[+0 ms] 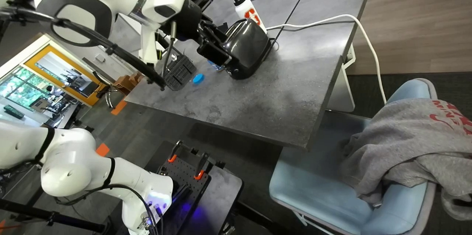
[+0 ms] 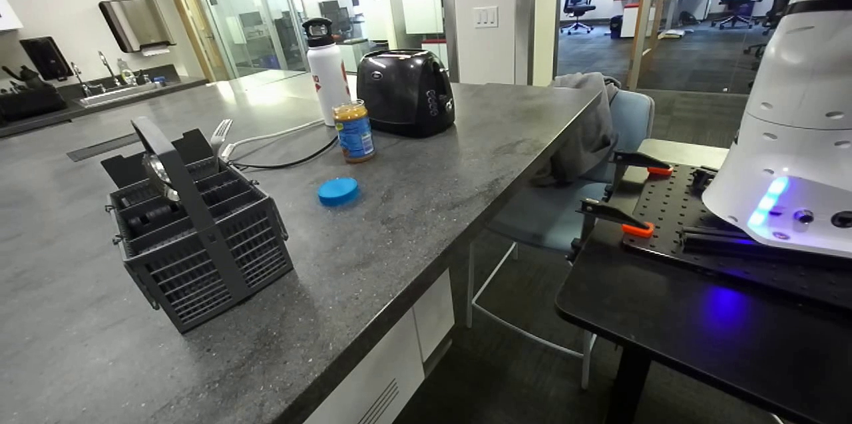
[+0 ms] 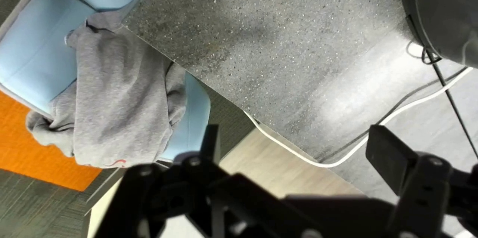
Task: Put the coat on the table
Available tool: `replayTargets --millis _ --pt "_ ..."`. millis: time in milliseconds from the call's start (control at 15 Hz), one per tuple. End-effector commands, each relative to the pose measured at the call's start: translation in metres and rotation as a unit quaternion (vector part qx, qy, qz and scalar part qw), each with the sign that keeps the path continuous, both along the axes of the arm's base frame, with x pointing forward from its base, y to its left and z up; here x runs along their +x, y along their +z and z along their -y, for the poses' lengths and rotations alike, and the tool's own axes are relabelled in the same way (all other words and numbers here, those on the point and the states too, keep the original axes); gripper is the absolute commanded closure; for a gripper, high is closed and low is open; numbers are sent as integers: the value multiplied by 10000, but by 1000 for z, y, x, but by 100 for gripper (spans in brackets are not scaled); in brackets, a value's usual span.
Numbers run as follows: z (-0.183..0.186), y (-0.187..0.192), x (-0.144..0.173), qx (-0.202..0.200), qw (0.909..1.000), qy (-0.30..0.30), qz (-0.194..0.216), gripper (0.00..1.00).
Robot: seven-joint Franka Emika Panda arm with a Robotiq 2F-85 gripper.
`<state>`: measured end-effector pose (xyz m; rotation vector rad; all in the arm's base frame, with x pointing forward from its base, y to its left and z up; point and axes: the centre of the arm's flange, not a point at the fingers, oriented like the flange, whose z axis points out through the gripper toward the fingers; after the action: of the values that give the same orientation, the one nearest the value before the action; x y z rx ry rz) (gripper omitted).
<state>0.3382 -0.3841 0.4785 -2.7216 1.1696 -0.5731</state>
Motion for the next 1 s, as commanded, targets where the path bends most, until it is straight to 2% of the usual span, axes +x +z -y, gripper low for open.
replayTargets --millis 0,200,400,667,933 --pt "61 -9 24 107 9966 -799 169 0" --pt "121 -27 31 389 9869 -1533 333 0" --pt "169 -57 37 528 9767 -2064 236 0" --pt "226 -123 48 625 9672 -2461 -90 0" --pt "262 -190 53 790 9560 -2806 -319 0"
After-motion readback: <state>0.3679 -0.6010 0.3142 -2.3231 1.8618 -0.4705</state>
